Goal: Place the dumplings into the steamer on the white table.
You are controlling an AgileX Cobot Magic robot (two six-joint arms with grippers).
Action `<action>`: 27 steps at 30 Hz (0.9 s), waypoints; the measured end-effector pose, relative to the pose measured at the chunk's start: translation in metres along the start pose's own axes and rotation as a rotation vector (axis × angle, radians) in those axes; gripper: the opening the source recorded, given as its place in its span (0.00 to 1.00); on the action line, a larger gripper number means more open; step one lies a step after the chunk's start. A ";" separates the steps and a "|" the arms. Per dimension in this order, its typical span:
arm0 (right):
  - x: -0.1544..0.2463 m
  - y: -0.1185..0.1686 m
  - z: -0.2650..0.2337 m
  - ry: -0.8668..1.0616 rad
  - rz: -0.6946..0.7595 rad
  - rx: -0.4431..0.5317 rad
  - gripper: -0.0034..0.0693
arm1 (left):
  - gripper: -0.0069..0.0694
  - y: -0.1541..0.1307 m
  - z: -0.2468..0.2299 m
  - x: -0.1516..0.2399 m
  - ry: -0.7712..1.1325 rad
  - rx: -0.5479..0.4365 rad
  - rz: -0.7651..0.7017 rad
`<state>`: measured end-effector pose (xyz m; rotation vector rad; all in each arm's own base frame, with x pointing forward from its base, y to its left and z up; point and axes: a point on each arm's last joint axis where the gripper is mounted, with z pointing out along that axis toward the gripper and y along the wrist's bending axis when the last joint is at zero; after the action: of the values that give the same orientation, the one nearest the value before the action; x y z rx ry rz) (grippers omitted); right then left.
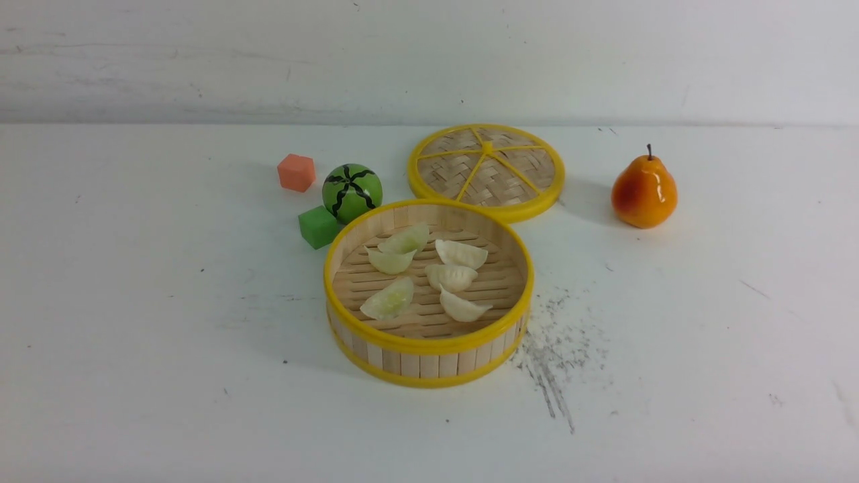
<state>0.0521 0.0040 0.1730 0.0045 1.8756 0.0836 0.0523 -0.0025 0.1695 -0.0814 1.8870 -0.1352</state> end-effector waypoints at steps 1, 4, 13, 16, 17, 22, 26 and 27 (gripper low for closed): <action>0.000 0.000 0.000 0.000 0.000 0.000 0.28 | 0.09 0.000 0.000 0.000 0.000 0.000 0.000; 0.000 0.000 0.000 0.000 0.000 0.000 0.28 | 0.09 0.000 0.000 0.000 0.000 0.000 0.000; 0.000 0.000 0.000 0.000 0.000 0.000 0.30 | 0.10 0.000 0.000 0.000 0.000 0.000 0.000; 0.000 0.000 0.000 0.000 0.000 0.000 0.30 | 0.10 0.000 0.000 0.000 0.000 0.000 0.000; 0.000 0.000 0.000 0.000 0.000 0.000 0.31 | 0.10 0.000 0.000 0.000 0.000 0.000 0.000; 0.000 0.000 0.000 0.000 0.000 0.000 0.32 | 0.11 0.000 0.000 0.000 0.000 0.000 0.000; 0.000 0.000 0.000 0.000 0.000 0.000 0.32 | 0.11 0.000 0.000 0.000 0.000 0.000 0.000; 0.000 0.000 0.000 0.000 0.000 0.000 0.33 | 0.12 0.000 0.000 0.000 0.000 0.000 0.000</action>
<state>0.0521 0.0040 0.1730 0.0045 1.8756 0.0836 0.0523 -0.0025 0.1695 -0.0814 1.8870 -0.1352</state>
